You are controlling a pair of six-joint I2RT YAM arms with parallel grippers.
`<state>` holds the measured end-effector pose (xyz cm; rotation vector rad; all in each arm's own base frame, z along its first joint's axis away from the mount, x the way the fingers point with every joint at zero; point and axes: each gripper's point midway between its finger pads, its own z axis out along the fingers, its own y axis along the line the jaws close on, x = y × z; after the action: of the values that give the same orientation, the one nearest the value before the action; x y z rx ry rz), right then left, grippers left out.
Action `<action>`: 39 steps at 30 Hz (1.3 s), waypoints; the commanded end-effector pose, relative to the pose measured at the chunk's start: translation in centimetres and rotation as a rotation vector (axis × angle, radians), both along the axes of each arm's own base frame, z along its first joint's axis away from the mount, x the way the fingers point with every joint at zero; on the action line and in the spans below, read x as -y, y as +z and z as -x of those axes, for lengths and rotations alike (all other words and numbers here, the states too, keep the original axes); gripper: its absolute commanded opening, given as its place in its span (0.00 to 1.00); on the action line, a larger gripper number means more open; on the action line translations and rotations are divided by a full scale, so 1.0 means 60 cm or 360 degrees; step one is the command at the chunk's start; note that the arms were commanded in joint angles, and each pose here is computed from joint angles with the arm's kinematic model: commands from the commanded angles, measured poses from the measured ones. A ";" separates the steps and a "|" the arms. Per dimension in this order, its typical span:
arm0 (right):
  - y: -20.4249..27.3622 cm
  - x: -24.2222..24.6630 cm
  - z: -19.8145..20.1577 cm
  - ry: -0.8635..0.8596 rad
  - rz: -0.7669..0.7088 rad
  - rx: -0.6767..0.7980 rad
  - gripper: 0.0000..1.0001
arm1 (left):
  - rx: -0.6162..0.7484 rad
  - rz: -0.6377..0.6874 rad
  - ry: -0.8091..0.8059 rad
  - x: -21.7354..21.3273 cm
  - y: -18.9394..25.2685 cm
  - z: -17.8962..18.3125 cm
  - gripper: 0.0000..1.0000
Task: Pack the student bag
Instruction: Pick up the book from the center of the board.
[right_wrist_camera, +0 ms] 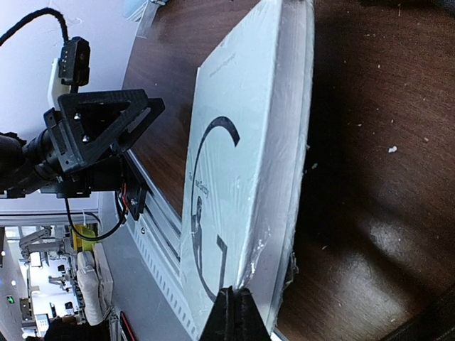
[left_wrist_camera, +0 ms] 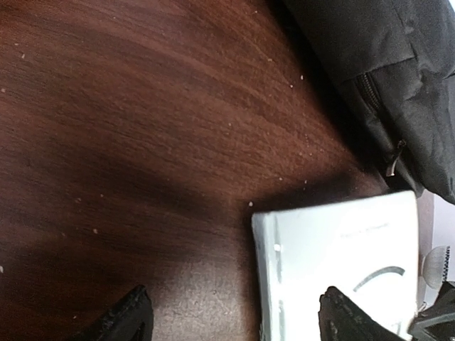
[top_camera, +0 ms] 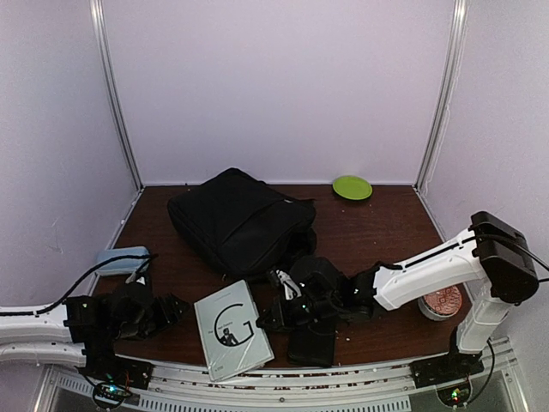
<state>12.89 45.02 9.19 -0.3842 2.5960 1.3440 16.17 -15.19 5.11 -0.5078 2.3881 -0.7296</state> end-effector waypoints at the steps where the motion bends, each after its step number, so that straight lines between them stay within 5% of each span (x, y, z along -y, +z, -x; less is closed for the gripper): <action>1: 0.040 0.011 0.008 0.0057 -0.0071 0.0104 0.00 | 0.0021 0.0052 -0.0042 0.027 0.001 -0.009 0.83; 13: -0.014 0.050 0.022 0.0077 0.0087 0.0083 0.00 | -0.0056 -0.0014 -0.0252 0.111 -0.014 -0.026 0.84; 31: 0.122 -0.013 0.029 0.0191 -0.0286 0.0206 0.00 | 0.0158 0.0073 -0.0351 0.158 0.035 -0.057 0.89; 39: 0.132 -0.019 0.033 0.0236 -0.0278 0.0235 0.00 | 0.0410 0.0129 -0.0472 0.168 0.099 -0.065 0.90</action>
<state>11.10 44.70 13.21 -0.5687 2.4897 1.4089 19.51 -24.31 7.81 -0.1945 2.3454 -0.8817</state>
